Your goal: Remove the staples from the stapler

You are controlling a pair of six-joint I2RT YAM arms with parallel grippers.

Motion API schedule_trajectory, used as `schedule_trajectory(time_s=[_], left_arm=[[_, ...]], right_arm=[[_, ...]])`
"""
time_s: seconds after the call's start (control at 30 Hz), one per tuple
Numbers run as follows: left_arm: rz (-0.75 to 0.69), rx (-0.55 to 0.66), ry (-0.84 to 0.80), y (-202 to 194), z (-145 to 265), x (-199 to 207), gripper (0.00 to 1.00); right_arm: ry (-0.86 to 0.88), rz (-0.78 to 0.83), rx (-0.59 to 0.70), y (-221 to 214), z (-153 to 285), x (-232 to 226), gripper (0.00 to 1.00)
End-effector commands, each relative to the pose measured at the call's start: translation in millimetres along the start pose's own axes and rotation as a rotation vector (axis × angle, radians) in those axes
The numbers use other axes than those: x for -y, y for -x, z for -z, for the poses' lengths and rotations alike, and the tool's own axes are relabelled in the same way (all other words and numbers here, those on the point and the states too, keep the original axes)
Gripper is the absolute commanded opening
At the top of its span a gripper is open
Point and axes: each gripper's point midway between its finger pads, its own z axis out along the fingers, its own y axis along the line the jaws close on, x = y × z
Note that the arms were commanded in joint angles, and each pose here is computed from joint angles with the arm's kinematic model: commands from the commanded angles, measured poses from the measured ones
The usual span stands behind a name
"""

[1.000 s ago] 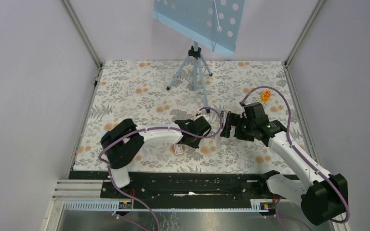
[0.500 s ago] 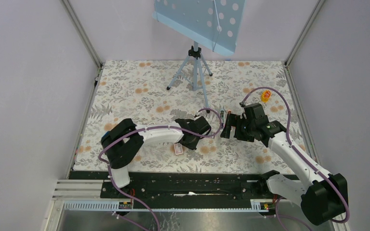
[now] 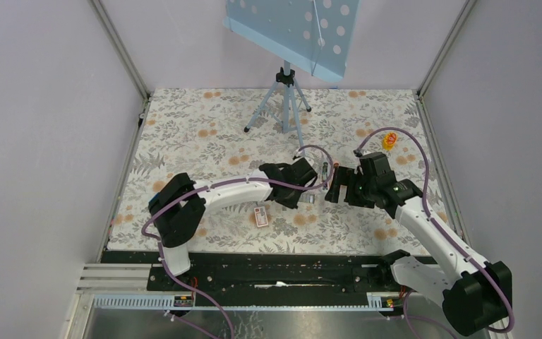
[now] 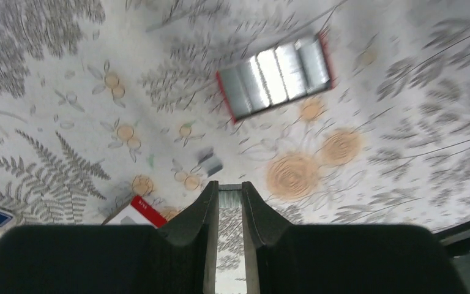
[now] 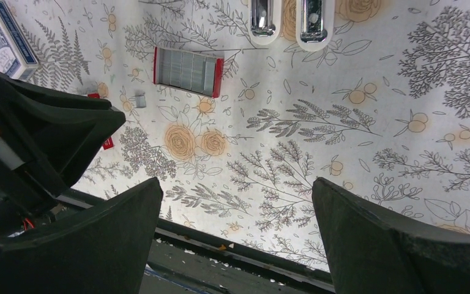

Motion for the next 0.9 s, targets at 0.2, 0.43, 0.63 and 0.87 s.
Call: schedule_trajectory(time_s=[0.2, 0.43, 0.63, 0.87], left_arm=[[0.008, 0.125, -0.048, 60.8, -0.9, 32.3, 0.2], [0.015, 0.125, -0.034, 67.2, -15.4, 34.9, 0.2], [0.033, 0.114, -0.016, 63.0, -25.0, 28.3, 0.21], [0.046, 0.12, 0.0, 65.0, -31.2, 23.2, 0.22]], right_arm=[[-0.067, 0.002, 0.092, 10.2, 16.2, 12.5, 1.0], [-0.069, 0.0, 0.09, 8.6, 16.6, 13.3, 1.0], [-0.071, 0.0, 0.087, 8.0, 16.1, 13.8, 1.0], [-0.073, 0.003, 0.081, 8.1, 15.0, 14.1, 1.0]])
